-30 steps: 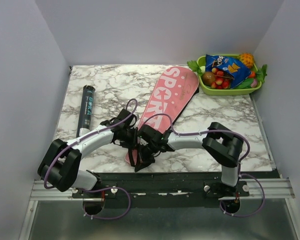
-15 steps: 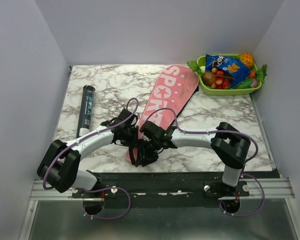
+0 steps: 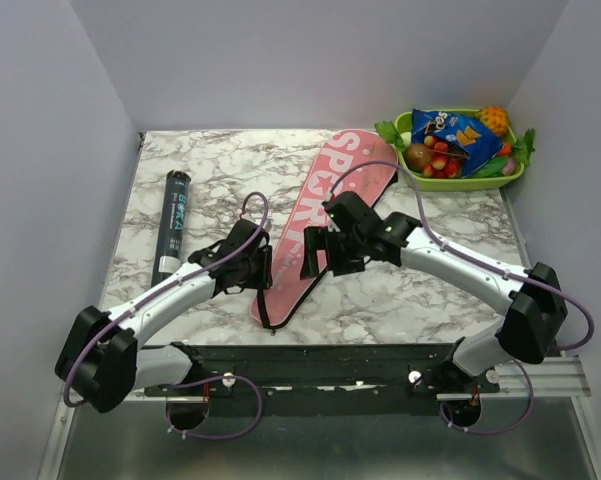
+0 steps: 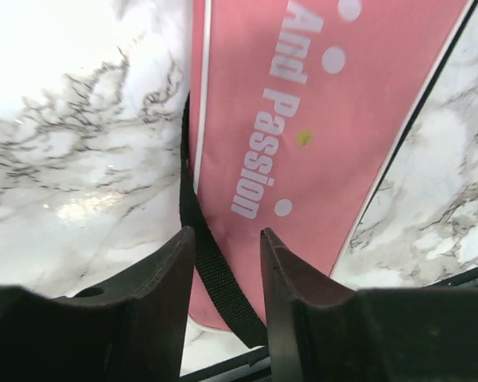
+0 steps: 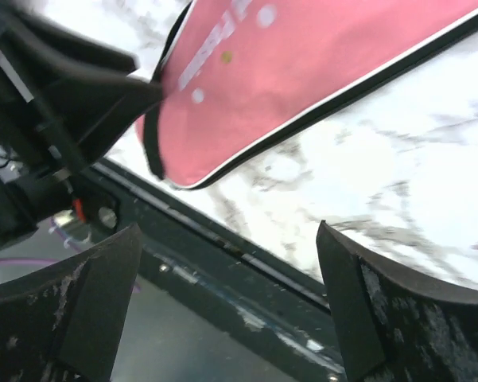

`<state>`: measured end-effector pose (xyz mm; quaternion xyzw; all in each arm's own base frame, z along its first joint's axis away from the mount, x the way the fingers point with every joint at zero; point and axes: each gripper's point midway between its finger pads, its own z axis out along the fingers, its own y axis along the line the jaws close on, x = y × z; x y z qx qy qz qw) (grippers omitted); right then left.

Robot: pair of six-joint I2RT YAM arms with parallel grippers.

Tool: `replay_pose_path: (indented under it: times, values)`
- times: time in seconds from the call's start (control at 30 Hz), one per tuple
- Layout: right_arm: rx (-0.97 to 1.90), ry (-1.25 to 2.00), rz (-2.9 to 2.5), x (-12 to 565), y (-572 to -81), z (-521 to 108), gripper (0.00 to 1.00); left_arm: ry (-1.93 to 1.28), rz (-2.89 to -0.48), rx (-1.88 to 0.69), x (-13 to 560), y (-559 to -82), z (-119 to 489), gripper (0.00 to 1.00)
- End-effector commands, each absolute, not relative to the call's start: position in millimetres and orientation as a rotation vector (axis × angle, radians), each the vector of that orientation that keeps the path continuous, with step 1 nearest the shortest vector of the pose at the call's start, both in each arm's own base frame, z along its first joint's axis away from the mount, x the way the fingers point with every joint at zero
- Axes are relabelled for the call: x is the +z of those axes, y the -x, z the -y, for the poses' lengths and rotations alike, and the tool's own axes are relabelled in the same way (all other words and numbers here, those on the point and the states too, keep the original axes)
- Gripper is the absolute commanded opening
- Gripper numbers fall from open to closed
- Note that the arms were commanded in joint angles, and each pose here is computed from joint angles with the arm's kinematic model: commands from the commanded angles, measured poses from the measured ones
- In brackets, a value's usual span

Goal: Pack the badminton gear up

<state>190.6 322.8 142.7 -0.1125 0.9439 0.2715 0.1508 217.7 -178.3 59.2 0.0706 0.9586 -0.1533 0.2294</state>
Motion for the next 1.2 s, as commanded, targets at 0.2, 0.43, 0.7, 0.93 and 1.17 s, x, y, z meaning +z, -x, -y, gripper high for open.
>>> replay_pose_path:
  times: [0.2, 0.43, 0.7, 0.93, 1.17]
  values:
    - [0.385, 0.175, -2.438, 218, -270, -221, 1.0, -0.157, -2.275, -0.378, 160, -257, 166, 0.61]
    - [0.23, 0.067, -2.291, 256, -301, -176, 1.0, -0.143, -2.134, -0.271, 229, -275, 149, 0.99]
    - [0.175, 0.026, -2.174, 306, -321, -162, 1.0, -0.079, -2.01, -0.224, 289, -284, 135, 0.99]
    - [0.156, -0.011, -2.078, 347, -319, -148, 1.0, 0.008, -1.876, -0.206, 329, -287, 120, 0.99]
    - [0.224, 0.063, -2.024, 356, -313, -154, 1.0, 0.026, -1.841, -0.138, 330, -290, 108, 0.99]
